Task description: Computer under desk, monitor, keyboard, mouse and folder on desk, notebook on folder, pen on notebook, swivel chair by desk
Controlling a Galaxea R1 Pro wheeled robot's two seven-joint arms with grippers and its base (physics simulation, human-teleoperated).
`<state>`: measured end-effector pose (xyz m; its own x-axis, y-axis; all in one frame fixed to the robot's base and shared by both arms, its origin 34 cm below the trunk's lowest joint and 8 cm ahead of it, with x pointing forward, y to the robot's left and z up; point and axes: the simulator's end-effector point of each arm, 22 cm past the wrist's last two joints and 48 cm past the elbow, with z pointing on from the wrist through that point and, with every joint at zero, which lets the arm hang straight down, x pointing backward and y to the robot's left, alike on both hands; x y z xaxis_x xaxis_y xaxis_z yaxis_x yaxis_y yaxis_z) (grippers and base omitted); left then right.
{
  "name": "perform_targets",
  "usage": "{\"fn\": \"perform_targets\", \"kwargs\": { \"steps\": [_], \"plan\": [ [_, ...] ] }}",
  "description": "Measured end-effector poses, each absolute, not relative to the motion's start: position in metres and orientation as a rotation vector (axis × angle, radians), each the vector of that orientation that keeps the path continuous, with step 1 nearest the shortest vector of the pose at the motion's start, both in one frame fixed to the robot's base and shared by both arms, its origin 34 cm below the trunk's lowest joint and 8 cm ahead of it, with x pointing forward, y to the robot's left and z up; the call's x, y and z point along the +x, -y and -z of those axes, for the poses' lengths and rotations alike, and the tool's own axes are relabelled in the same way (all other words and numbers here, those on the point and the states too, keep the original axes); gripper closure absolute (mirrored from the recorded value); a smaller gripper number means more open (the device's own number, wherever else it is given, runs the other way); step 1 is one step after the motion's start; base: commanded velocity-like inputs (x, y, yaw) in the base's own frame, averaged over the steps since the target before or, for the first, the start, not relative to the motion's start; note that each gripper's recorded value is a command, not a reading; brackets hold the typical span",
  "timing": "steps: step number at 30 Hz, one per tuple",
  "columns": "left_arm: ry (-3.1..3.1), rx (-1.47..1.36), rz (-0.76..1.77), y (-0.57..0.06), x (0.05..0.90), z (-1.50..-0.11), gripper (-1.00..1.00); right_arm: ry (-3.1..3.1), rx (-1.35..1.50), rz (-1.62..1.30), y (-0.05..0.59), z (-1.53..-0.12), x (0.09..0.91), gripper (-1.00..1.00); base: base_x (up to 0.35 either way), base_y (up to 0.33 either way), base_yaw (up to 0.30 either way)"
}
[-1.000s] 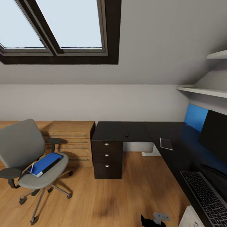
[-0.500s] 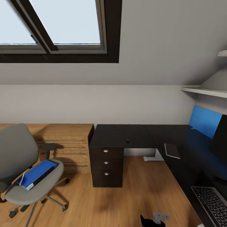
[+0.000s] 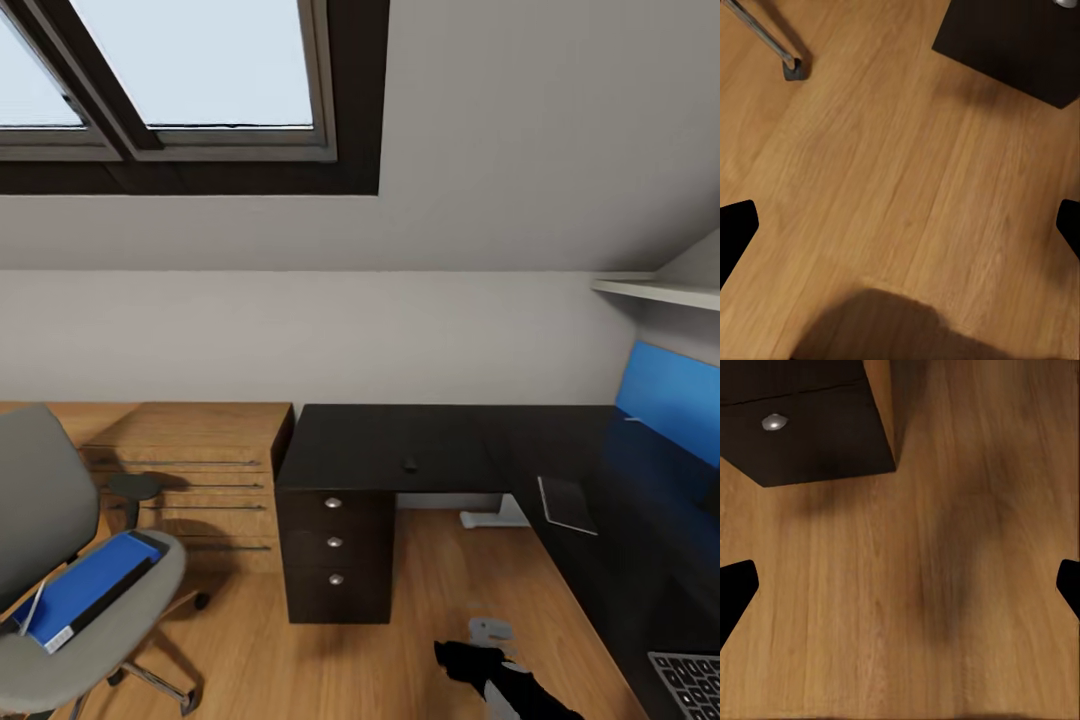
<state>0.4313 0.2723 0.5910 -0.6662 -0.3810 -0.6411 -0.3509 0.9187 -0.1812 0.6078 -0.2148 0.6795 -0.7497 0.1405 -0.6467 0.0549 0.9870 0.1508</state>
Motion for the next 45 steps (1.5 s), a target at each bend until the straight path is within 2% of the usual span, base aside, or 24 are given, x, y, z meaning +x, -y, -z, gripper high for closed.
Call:
{"fn": "perform_targets", "kwargs": {
  "steps": [7, 13, 34, 45],
  "plan": [
    [-2.355, -0.514, 0.055, -0.272, 0.432, -0.591, -1.00, -2.302, 0.071, -0.132, 0.185, -0.826, 0.692, -1.00, 0.036, 0.000, 0.000],
    [-2.356, -0.516, 0.055, -0.271, 0.431, -0.599, -1.00, -2.203, 0.020, -0.172, 0.167, -0.906, 0.708, -1.00, 0.002, 0.000, 0.000],
    [-2.355, -0.519, 0.055, -0.271, 0.429, -0.616, -1.00, -2.173, 0.020, -0.085, 0.190, -0.915, 0.710, -1.00, 0.006, 0.000, 0.000],
    [-2.355, -0.519, 0.055, -0.271, 0.429, -0.617, -1.00, -2.174, 0.021, -0.076, 0.196, -0.915, 0.710, -1.00, 0.272, 0.000, 0.000]
  ]
}}
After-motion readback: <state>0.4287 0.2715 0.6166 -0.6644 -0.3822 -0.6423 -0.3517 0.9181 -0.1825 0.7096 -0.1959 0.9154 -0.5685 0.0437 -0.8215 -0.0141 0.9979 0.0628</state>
